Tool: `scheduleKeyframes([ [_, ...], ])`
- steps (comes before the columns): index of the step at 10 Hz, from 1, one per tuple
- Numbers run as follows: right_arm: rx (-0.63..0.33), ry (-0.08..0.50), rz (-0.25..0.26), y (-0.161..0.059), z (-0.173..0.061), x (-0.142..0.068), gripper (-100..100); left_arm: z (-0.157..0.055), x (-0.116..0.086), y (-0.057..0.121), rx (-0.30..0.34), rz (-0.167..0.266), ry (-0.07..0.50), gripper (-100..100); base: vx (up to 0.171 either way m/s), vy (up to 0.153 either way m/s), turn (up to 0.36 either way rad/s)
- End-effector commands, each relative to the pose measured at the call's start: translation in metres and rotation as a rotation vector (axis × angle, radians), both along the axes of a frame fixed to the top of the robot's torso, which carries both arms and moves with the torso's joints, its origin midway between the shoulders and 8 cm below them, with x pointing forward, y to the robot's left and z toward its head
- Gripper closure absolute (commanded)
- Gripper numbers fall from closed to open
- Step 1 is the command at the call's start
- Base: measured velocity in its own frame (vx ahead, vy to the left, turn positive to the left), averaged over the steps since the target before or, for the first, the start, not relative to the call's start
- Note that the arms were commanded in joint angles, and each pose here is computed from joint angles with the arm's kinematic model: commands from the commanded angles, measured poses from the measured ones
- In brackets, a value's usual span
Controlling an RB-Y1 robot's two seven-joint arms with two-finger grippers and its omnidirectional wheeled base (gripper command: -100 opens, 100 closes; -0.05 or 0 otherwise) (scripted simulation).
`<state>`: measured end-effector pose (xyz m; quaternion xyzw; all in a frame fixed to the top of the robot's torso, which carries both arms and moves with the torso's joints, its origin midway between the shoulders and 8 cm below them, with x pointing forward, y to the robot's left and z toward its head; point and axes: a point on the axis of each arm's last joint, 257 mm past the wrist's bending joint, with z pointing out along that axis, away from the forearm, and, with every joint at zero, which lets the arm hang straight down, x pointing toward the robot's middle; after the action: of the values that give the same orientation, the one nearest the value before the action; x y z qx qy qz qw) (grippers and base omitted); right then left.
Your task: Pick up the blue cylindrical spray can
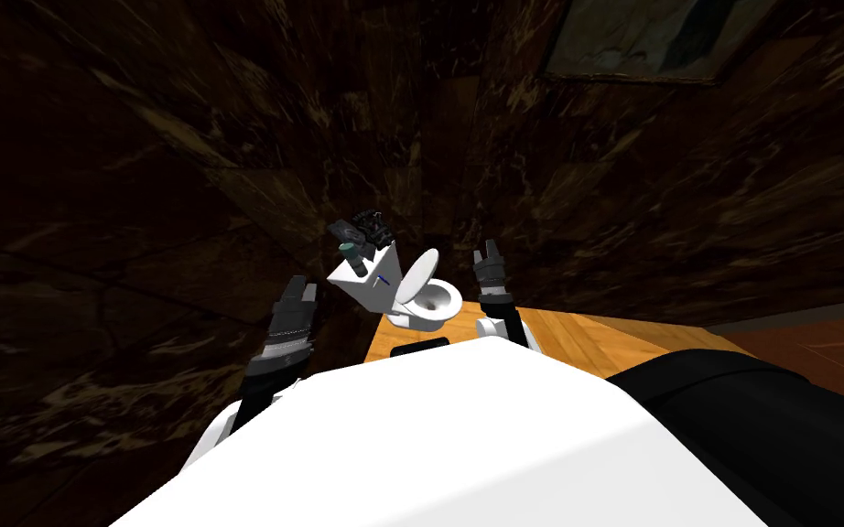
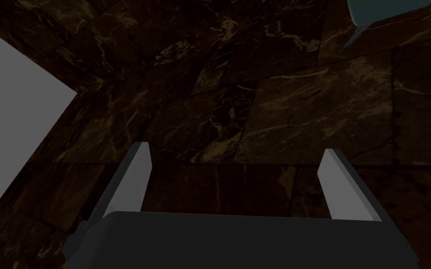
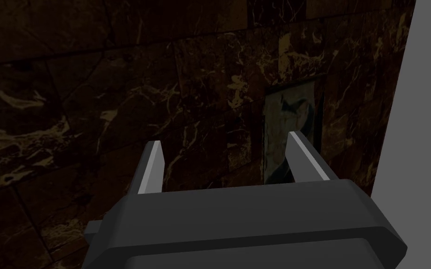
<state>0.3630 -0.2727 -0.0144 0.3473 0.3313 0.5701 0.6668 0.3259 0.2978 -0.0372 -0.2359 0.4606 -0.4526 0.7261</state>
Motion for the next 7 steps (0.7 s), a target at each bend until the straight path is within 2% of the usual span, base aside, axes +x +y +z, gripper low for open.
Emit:
scheduleKeyframes([
  [1, 0.000, 0.000, 0.000, 0.000, 0.000, 0.000, 0, -0.023, -0.001, 0.009, 0.066, 0.021, 0.070, -100, -0.032, -0.032, 0.092],
  [7, 0.000, 0.000, 0.000, 0.000, 0.000, 0.000, 0, -0.099, -0.018, 0.039, 0.280, 0.084, 0.299, -100, -0.021, -0.029, 0.077],
])
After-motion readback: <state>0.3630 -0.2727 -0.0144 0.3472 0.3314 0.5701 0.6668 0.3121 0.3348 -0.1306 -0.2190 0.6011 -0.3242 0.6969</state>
